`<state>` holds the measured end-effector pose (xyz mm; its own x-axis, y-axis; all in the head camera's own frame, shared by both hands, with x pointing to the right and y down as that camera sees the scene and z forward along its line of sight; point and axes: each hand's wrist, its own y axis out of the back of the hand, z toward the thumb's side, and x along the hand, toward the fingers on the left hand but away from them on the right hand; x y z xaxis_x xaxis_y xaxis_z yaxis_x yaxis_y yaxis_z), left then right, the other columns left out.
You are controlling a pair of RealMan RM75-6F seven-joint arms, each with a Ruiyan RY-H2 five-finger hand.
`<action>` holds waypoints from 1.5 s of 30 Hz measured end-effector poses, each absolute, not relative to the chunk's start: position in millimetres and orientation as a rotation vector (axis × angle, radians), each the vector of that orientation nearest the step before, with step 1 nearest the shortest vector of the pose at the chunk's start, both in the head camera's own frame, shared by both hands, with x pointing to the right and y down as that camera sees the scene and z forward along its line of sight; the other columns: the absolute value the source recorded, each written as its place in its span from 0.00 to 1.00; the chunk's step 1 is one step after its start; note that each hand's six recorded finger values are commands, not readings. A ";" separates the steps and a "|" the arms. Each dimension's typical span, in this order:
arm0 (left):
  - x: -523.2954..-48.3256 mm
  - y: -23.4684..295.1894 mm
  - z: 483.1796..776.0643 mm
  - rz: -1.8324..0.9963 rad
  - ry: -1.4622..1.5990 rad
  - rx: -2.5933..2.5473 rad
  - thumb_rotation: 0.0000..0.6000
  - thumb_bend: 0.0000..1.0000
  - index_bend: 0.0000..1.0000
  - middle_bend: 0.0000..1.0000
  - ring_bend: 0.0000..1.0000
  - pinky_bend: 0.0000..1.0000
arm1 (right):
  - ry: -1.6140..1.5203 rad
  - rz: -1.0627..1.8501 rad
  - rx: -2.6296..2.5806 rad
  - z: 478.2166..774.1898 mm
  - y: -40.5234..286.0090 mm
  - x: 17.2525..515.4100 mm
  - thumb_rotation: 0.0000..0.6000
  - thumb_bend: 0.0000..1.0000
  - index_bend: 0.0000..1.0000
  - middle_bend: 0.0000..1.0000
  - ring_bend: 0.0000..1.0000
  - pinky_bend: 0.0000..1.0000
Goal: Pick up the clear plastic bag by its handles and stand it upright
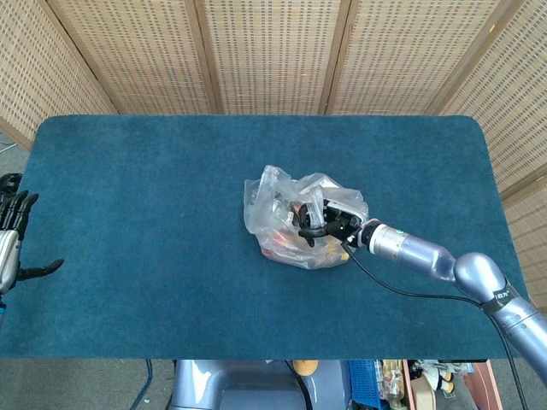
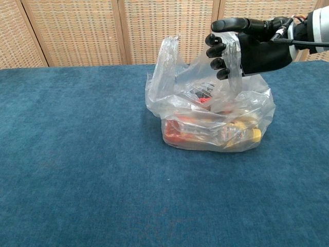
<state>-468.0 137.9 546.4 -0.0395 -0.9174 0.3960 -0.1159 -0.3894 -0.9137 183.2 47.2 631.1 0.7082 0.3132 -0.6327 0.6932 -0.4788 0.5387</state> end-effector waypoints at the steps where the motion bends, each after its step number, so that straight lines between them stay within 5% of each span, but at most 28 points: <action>1: -465.2 133.9 546.5 -1.485 1.103 -1.560 1.00 0.09 0.00 0.00 0.00 0.00 | 0.765 -0.598 2.094 631.7 47.9 184.5 1.00 0.00 0.55 0.69 0.57 0.59; 13: -399.0 70.0 560.0 -1.186 0.836 -1.654 1.00 0.17 0.00 0.00 0.00 0.00 | 0.805 -0.713 2.222 628.3 47.4 194.0 1.00 0.00 0.55 0.68 0.56 0.58; 26: -280.1 8.3 605.4 -0.866 0.618 -1.664 1.00 0.24 0.04 0.00 0.00 0.00 | 0.758 -0.719 2.253 616.1 47.1 194.6 1.00 0.00 0.56 0.68 0.56 0.58; 45: -164.0 -29.2 647.1 -0.722 0.429 -1.524 1.00 0.37 0.04 0.00 0.00 0.00 | 0.731 -0.762 2.298 619.3 39.0 206.4 1.00 0.00 0.56 0.68 0.56 0.58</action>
